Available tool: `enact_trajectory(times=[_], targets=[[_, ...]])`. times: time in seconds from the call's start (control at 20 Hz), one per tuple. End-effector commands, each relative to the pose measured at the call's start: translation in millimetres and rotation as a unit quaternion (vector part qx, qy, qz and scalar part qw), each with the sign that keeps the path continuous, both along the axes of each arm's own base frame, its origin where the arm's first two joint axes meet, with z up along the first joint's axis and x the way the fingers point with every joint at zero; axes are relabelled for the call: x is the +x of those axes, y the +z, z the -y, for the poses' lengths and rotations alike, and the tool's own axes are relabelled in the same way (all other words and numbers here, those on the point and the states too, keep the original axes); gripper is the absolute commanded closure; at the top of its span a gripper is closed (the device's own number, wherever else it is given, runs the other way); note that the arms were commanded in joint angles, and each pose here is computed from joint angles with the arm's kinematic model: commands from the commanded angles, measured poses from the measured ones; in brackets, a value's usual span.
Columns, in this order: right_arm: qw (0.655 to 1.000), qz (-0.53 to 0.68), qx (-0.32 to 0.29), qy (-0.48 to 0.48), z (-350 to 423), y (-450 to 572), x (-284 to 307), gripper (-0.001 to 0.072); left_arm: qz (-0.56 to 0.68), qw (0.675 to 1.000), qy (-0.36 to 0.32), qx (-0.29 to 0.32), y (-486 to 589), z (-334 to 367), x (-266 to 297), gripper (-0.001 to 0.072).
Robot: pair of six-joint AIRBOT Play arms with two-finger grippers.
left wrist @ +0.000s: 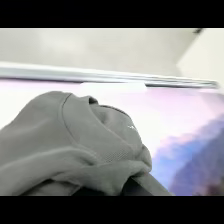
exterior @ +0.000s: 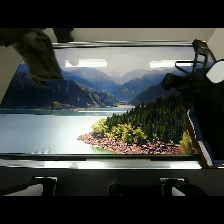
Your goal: Fold the shirts.
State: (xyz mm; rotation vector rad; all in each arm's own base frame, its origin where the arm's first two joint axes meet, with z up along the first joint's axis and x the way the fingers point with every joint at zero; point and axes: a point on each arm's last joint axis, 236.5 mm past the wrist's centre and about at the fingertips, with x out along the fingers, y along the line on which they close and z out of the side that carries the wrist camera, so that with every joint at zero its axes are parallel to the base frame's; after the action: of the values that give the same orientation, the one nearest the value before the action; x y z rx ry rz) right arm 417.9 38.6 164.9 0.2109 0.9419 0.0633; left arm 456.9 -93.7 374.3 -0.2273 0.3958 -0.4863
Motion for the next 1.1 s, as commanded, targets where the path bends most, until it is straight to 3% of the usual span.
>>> enact_trajectory(times=[0.0, 0.2, 0.35, 0.55, 0.6, 0.7, 0.8, 0.9, 1.05], targets=[[0.998, 0.043, -0.034, -0.011, 16.0, 42.3, -27.8, 0.0031, 0.048, 0.992, -0.113, 0.006, 48.8, 82.5, -90.6, 0.0674], [0.997, 0.07, -0.038, -0.016, 19.8, 74.8, -63.6, 0.0031, -0.084, 0.966, -0.238, 0.054, -28.3, 140.3, -136.8, 0.0674], [0.999, 0.023, -0.04, -0.012, 19.8, 65.1, -91.8, 0.0032, -0.18, 0.937, -0.288, 0.08, -117.3, 165.6, -144.4, 0.0674], [0.998, -0.046, -0.042, -0.007, 19.2, 33.3, -92.3, 0.0032, -0.335, 0.893, -0.287, 0.087, -294.4, 189.3, -141.1, 0.0673], [0.997, -0.059, -0.04, -0.005, 17.9, 23.5, -85.2, 0.0032, -0.362, 0.884, -0.283, 0.087, -321.2, 192.2, -138.7, 0.064], [0.994, -0.098, -0.04, -0.003, 17.3, -4.0, -70.3, 0.0033, -0.407, 0.874, -0.258, 0.066, -338.4, 195.0, -122.5, 0.0008], [0.988, -0.151, -0.032, 0.005, 11.7, -36.4, -61.8, 0.0033, -0.385, 0.886, -0.245, 0.076, -315.8, 175.3, -94.0, -0.0006], [0.978, -0.203, 0.006, 0.052, -13.5, -68.8, -59.7, 0.0032, -0.368, 0.902, -0.19, 0.121, -292.6, 117.7, -65.9, -0.0005], [0.945, -0.292, 0.101, 0.103, -59.6, -126.1, -79.7, 0.0024, -0.422, 0.888, -0.104, 0.151, -300.3, 24.1, -70.4, -0.0005]])
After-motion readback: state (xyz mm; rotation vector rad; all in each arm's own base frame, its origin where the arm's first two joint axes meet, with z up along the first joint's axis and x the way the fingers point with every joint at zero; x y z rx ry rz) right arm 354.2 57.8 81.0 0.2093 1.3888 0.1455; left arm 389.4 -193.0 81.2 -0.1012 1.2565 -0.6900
